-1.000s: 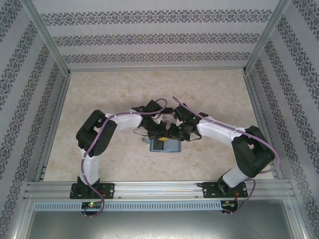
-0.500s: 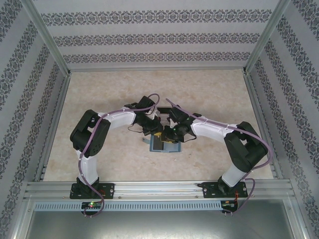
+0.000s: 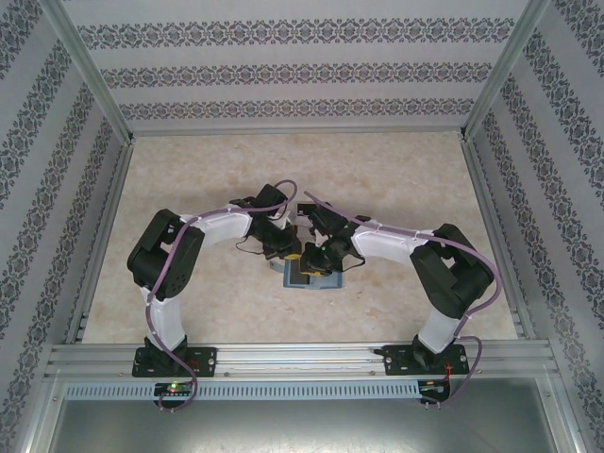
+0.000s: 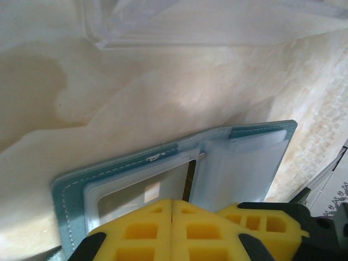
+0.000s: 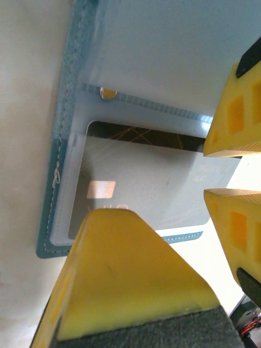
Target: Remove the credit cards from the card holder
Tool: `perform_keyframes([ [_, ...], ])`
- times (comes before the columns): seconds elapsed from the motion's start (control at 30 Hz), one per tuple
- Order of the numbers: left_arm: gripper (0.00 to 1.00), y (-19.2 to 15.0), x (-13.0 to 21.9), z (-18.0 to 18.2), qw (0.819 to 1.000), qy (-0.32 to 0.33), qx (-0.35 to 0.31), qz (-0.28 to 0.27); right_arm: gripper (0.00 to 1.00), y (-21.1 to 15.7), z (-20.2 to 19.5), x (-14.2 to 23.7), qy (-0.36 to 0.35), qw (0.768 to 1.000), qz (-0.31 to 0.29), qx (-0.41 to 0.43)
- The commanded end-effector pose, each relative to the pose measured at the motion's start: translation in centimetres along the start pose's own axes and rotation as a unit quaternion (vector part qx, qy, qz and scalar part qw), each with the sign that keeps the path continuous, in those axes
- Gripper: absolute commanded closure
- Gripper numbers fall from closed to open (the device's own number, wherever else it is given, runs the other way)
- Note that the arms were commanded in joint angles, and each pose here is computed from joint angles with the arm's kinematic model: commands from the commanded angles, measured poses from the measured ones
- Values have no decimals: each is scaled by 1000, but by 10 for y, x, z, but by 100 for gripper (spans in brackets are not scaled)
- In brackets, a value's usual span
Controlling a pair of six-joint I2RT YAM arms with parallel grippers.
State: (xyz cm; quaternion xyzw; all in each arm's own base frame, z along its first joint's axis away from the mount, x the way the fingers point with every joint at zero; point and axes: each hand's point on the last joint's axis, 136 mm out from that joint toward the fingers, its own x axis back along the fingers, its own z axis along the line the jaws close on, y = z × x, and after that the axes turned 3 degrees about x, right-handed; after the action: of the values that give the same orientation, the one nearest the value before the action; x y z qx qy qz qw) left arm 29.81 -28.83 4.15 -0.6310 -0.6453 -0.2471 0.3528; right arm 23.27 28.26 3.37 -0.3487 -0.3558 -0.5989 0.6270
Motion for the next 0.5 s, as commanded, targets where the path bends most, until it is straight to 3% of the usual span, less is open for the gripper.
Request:
perform_keyframes([
  [0.0, 100, -6, 7, 6, 1000, 8, -1, 3, 78, 1, -11, 0, -29, 1000, 2, 6],
  [0.47, 100, -13, 13, 10, 1000, 18, -3, 1, 80, 9, -52, 3, -90, 996, -1, 5],
])
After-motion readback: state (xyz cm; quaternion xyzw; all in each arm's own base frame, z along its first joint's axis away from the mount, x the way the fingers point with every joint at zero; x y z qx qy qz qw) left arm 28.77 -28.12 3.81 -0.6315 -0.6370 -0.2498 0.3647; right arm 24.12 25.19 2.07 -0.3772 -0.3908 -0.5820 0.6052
